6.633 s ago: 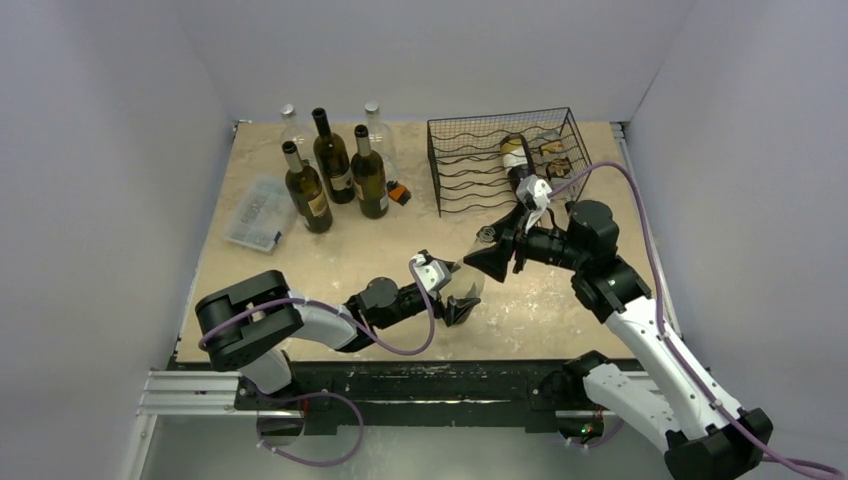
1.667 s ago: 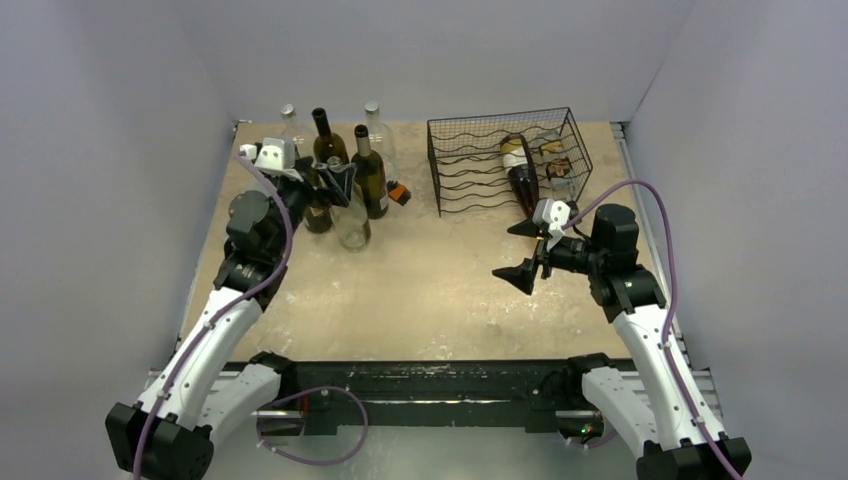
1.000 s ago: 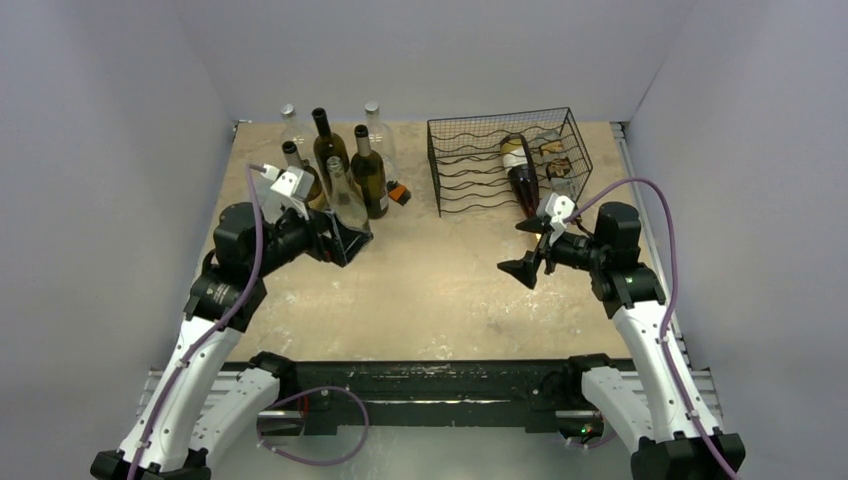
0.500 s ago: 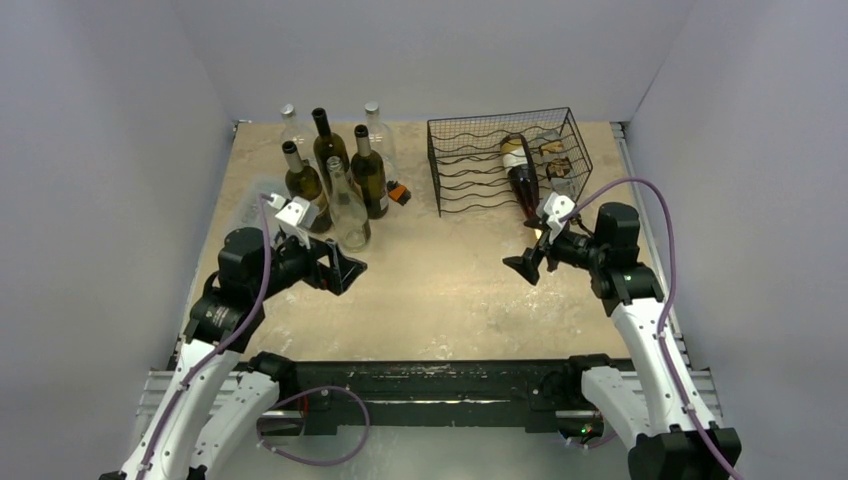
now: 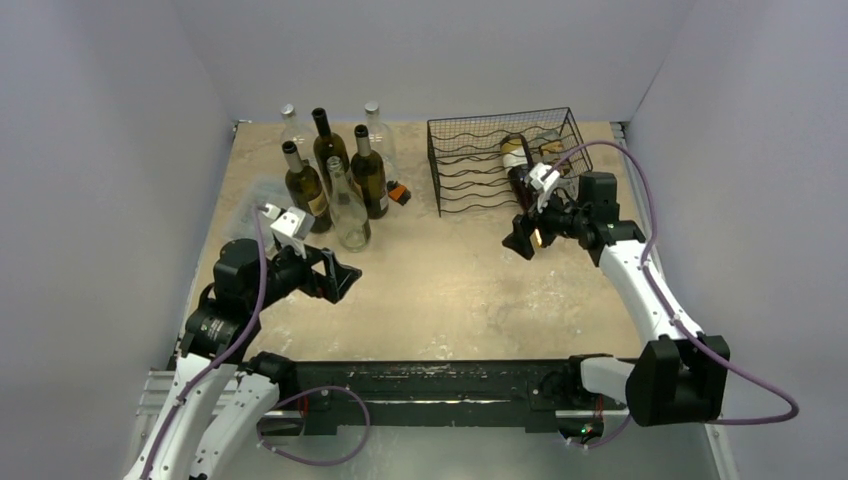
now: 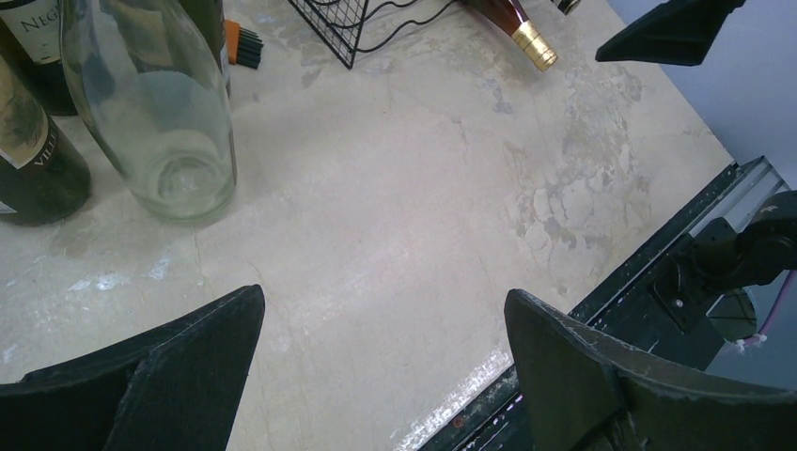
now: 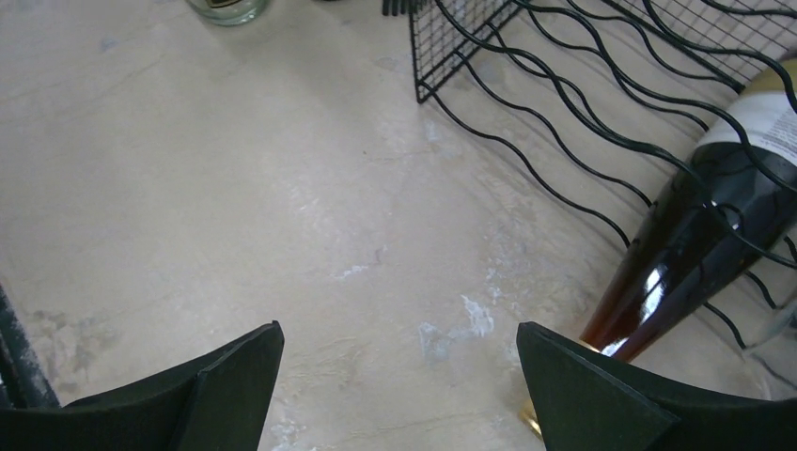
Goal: Take the wine bottle off the wine rack
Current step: Pick up the wine bottle from the wine rack.
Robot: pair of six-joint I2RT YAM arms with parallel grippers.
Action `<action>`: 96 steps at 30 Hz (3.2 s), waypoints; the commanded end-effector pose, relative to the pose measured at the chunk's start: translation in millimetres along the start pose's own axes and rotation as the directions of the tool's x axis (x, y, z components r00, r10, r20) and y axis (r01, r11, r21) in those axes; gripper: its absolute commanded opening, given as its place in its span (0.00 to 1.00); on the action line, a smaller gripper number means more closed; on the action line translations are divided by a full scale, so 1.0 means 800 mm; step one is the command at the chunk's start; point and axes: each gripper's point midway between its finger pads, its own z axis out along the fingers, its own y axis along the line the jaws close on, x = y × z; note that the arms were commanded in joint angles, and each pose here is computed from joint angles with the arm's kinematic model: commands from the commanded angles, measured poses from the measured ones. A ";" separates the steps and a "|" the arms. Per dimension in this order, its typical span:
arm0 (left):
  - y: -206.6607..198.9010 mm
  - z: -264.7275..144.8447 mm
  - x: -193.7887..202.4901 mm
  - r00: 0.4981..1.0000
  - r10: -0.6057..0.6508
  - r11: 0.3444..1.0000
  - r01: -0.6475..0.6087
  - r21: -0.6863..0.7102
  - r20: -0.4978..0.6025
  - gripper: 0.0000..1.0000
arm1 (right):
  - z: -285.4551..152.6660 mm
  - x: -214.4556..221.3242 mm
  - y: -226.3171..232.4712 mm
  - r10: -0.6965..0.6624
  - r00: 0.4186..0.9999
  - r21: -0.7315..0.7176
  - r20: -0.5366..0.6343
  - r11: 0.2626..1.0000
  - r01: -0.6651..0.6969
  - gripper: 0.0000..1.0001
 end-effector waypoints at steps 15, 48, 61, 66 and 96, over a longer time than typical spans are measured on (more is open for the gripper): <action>0.003 -0.002 -0.002 1.000 0.024 1.000 -0.024 -0.010 0.013 1.00 | -0.005 -0.004 -0.139 0.246 0.958 0.465 0.146 0.838 -0.286 0.96; 0.003 -0.002 -0.001 1.000 0.026 1.000 -0.026 -0.011 0.010 1.00 | -0.003 0.106 -0.282 0.429 0.903 0.674 -0.025 0.674 -0.302 0.66; 0.003 -0.002 -0.001 1.000 0.027 1.000 -0.027 -0.009 0.009 1.00 | 0.009 0.133 -0.293 0.465 0.881 0.681 -0.086 0.673 -0.288 0.53; 0.003 -0.001 -0.001 1.000 0.027 1.000 -0.027 -0.009 0.009 1.00 | 0.012 0.138 -0.294 0.472 0.877 0.680 -0.096 0.674 -0.288 0.46; 0.006 0.001 0.002 1.000 0.024 1.000 -0.024 -0.017 -0.003 1.00 | -0.006 0.122 -0.290 0.442 0.897 0.623 -0.025 0.709 -0.332 0.00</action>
